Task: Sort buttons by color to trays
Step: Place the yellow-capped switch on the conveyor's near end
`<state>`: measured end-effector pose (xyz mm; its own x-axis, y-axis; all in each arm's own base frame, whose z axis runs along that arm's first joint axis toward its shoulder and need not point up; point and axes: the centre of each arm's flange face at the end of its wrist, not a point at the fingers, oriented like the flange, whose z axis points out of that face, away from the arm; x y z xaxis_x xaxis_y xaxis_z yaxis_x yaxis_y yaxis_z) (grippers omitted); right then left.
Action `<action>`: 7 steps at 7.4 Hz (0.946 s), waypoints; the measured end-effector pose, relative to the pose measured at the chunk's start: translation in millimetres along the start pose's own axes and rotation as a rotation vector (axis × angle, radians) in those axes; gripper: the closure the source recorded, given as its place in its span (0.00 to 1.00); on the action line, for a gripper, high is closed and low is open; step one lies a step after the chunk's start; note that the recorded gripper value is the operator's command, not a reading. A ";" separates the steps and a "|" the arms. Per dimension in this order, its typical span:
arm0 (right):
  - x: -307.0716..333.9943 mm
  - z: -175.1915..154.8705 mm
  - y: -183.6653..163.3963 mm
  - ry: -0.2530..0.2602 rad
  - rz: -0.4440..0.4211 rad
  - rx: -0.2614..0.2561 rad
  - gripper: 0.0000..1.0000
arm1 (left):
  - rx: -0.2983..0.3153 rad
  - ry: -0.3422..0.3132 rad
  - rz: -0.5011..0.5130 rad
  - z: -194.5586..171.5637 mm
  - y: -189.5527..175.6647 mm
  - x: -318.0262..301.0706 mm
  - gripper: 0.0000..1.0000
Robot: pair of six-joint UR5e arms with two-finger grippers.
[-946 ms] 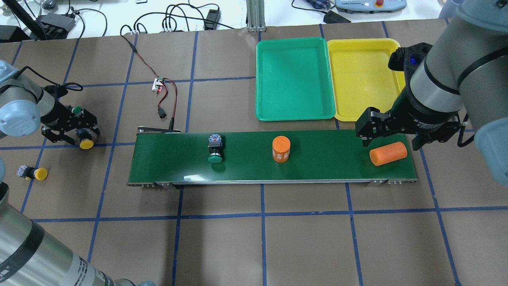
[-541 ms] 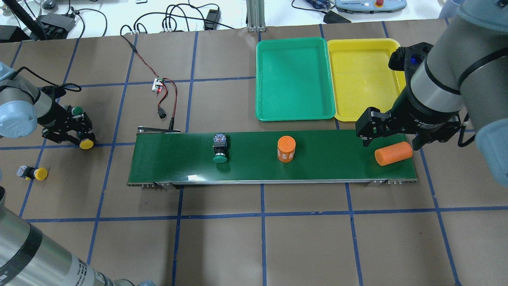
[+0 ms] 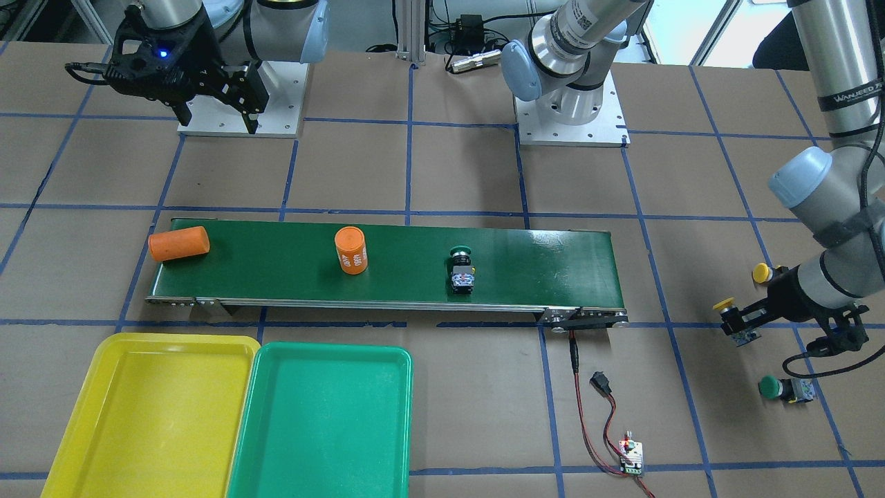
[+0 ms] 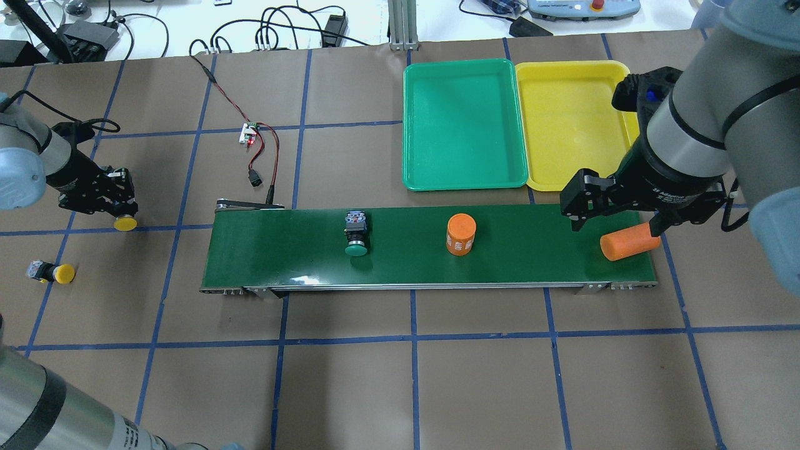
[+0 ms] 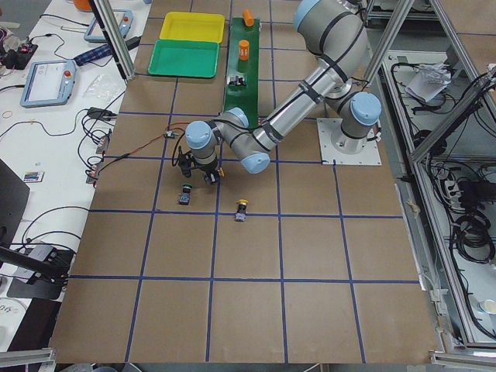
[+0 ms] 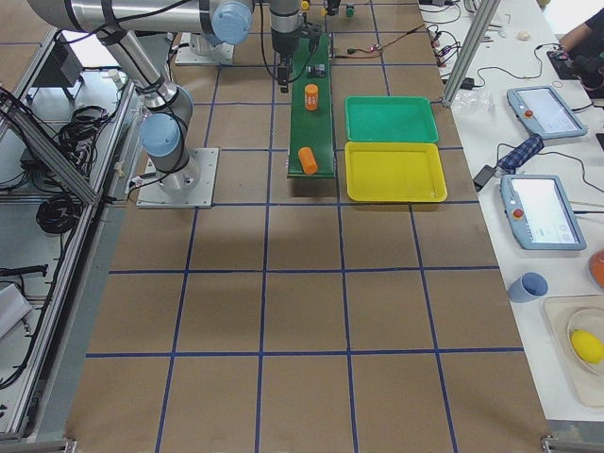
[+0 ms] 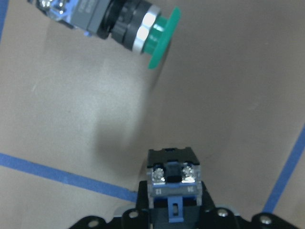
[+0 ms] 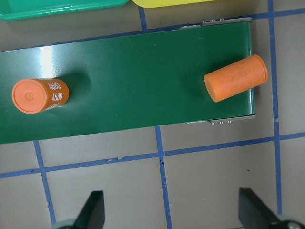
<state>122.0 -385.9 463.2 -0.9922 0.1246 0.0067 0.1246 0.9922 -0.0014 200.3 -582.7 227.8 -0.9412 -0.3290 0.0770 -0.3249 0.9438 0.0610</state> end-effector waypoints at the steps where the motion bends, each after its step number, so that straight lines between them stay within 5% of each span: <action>1: 0.1 0.0 0.0 0.000 0.000 0.000 0.00 | -0.005 0.001 0.042 -24.3 11.5 29.6 1.00; 4: 0.1 0.0 0.0 0.001 0.000 0.000 0.00 | -0.006 -0.012 0.260 -69.5 65.4 164.2 1.00; 7: 0.1 0.1 0.0 0.001 0.000 0.000 0.00 | -0.026 -0.005 0.336 -53.0 118.0 245.0 1.00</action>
<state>121.9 -385.8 463.2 -0.9922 0.1246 0.0072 0.1246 0.9922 -0.0010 -63.7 -553.6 306.6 -0.9957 0.0004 0.0922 0.0059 0.9983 0.0585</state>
